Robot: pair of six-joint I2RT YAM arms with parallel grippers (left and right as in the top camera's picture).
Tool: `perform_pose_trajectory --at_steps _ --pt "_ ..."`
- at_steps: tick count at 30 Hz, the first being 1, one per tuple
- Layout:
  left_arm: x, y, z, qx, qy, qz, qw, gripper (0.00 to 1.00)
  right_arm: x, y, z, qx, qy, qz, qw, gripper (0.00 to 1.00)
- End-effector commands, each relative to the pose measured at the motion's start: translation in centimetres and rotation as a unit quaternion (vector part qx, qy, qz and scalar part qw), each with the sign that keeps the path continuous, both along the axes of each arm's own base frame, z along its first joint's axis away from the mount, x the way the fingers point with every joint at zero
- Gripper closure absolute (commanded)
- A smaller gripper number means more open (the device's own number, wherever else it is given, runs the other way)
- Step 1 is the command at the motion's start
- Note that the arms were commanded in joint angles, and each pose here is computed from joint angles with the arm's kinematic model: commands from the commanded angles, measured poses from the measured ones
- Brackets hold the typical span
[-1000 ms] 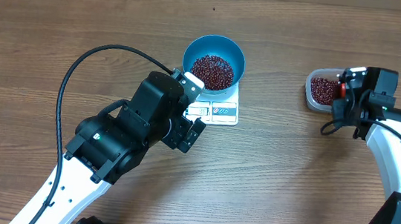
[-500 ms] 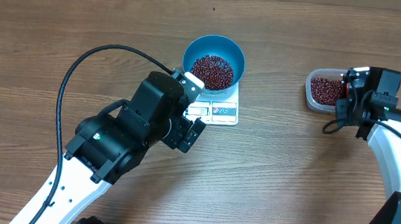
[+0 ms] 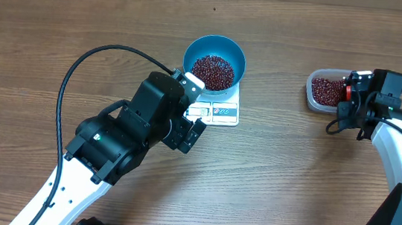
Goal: Scoop item into bowl and weigh 150g on scale
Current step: 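Lower the scoop into the bean tub with the right gripper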
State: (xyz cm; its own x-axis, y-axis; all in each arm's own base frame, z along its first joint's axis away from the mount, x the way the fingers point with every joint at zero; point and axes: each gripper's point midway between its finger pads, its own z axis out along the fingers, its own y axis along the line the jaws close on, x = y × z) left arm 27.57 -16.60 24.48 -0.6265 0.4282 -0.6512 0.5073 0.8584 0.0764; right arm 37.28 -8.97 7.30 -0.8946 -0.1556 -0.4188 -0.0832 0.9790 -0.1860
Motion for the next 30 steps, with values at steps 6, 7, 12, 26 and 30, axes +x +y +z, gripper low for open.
perform_pose_trajectory --at_steps 6,7,12,26,30 --pt "0.0 -0.1 -0.3 0.003 0.004 -0.007 1.0 0.0 -0.6 3.3 -1.6 0.093 0.021 0.034 0.995 0.96" --pt "0.0 -0.1 -0.3 0.003 0.004 -0.008 1.0 0.0 -0.7 3.7 -1.6 0.103 0.021 0.038 0.994 0.96" --pt "0.0 -0.1 -0.3 0.003 0.004 -0.008 1.0 0.01 -0.8 4.6 -1.5 0.127 0.021 0.048 0.99 0.96" --pt "0.0 -0.1 -0.3 0.003 0.004 -0.007 1.0 0.0 -0.6 6.8 -1.0 0.189 0.01 0.068 0.98 0.96" --pt "0.0 -0.1 -0.3 0.003 0.004 -0.008 1.0 0.01 -0.7 6.8 -1.0 0.213 0.015 0.018 0.977 0.96"
